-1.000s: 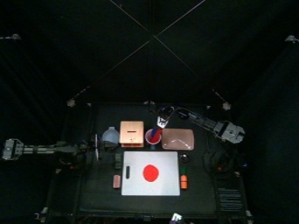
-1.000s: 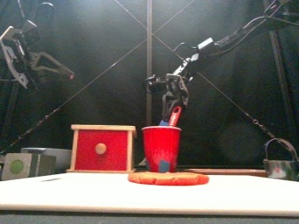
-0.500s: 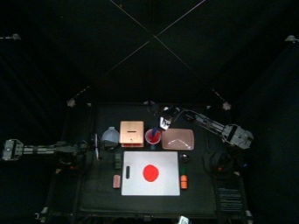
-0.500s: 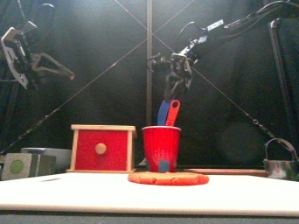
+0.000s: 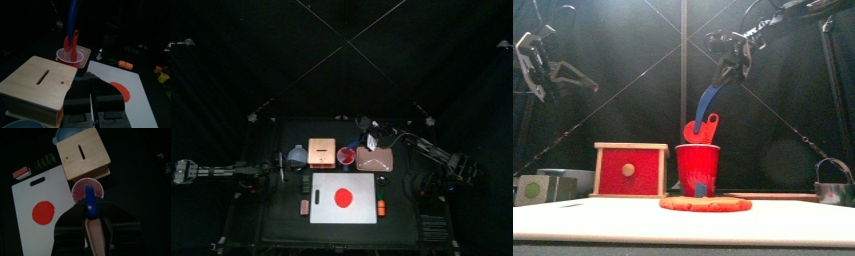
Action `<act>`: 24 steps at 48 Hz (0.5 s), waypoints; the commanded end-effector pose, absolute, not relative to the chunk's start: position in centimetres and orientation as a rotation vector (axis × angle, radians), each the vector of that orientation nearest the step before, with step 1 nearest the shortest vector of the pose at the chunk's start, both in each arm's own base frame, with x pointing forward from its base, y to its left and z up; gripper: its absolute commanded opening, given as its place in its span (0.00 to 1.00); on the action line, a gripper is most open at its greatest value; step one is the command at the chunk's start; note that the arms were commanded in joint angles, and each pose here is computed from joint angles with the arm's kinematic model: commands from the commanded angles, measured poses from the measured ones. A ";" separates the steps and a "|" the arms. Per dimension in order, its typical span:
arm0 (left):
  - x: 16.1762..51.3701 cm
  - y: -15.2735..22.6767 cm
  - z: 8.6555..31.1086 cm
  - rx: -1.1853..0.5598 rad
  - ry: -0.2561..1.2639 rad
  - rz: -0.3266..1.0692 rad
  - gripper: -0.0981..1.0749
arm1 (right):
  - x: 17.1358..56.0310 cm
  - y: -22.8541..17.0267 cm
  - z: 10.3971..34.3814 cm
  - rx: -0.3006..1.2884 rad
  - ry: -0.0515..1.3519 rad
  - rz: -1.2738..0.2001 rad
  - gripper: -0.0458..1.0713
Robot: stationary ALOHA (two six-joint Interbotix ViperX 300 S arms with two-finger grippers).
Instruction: Cut dough in half with pizza cutter
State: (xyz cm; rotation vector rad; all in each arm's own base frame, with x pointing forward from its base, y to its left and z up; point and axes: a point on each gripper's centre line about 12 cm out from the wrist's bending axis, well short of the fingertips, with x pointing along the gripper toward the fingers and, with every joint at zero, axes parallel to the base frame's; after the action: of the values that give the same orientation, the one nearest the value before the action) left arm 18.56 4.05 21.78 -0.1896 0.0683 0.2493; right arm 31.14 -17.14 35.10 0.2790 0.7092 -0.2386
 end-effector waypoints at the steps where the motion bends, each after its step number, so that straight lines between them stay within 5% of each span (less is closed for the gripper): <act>1: 18.9 4.2 22.7 -0.185 0.042 0.253 0.10 | 29.5 -16.1 36.9 0.252 0.590 -0.272 0.40; 24: 19.4 4.3 24.3 -0.113 0.008 0.236 0.10 | 25.0 -6.6 33.4 0.163 0.226 -0.227 0.39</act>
State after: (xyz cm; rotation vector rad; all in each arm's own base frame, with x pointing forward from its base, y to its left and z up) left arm 18.99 4.17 22.97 -0.1328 0.0434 0.2406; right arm 25.43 -7.94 32.98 0.1825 0.2983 -0.2488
